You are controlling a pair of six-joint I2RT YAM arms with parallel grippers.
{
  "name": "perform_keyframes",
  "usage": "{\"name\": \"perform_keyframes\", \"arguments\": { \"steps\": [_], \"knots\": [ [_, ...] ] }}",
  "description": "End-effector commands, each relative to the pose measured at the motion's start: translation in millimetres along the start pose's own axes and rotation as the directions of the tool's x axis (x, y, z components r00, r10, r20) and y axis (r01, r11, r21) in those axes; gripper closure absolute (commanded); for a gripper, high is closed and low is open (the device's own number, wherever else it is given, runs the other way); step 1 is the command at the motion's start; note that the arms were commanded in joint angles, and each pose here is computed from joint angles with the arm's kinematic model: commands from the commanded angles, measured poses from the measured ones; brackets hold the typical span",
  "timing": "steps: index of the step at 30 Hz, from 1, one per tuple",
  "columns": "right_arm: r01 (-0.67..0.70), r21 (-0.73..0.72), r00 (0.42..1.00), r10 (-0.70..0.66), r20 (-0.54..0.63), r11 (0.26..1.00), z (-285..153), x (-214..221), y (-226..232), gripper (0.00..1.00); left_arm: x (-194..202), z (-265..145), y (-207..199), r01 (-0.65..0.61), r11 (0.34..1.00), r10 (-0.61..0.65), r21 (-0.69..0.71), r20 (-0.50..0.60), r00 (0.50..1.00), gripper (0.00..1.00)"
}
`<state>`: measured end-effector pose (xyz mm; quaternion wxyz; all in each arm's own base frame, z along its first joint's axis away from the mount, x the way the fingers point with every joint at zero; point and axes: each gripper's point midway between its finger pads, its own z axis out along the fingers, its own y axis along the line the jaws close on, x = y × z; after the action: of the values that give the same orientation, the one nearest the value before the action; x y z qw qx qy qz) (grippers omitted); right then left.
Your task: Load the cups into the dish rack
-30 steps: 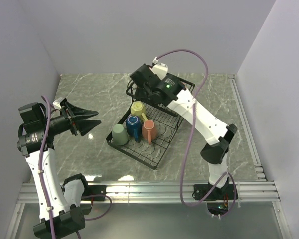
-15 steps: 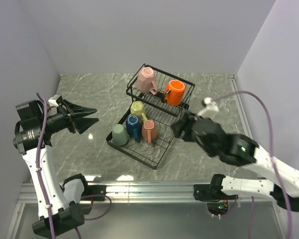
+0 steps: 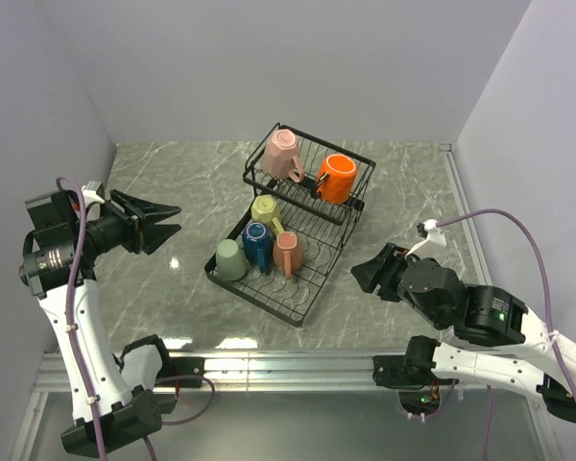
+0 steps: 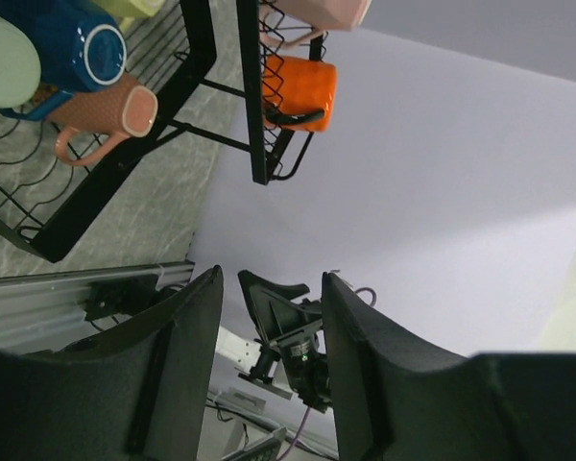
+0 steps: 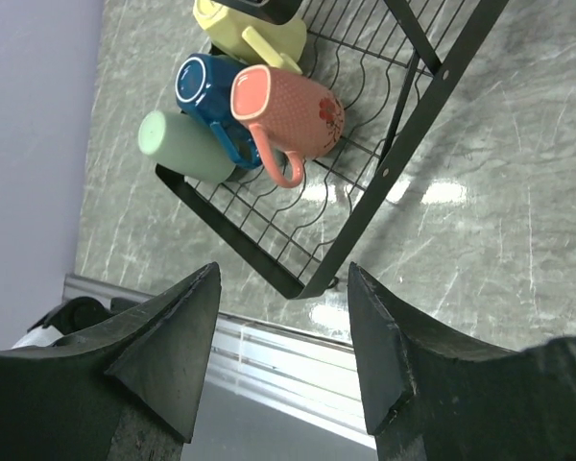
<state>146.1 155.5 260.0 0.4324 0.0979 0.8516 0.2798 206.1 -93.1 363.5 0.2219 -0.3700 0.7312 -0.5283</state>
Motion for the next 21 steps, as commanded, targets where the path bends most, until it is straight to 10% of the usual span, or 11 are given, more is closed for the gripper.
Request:
{"name": "perform_keyframes", "arguments": {
  "steps": [1, 16, 21],
  "knots": [
    [0.009, -0.032, 1.0, -0.009, 0.002, 0.999, -6, -4, 5, 0.37, -12, 0, 1, -0.054, 0.998, 0.055, -0.016, 0.086, 0.995, 0.5],
    [0.137, -0.091, 0.991, -0.136, 0.018, 0.986, -18, -10, 3, 0.33, -48, 97, 8, -0.182, 0.971, 0.198, -0.156, 0.089, 0.976, 0.48],
    [0.162, -0.134, 0.987, -0.159, 0.035, 0.978, -32, -16, -2, 0.32, -7, 153, -2, -0.512, 0.812, 0.53, -0.281, -0.015, 0.848, 0.47]
  ]
}}
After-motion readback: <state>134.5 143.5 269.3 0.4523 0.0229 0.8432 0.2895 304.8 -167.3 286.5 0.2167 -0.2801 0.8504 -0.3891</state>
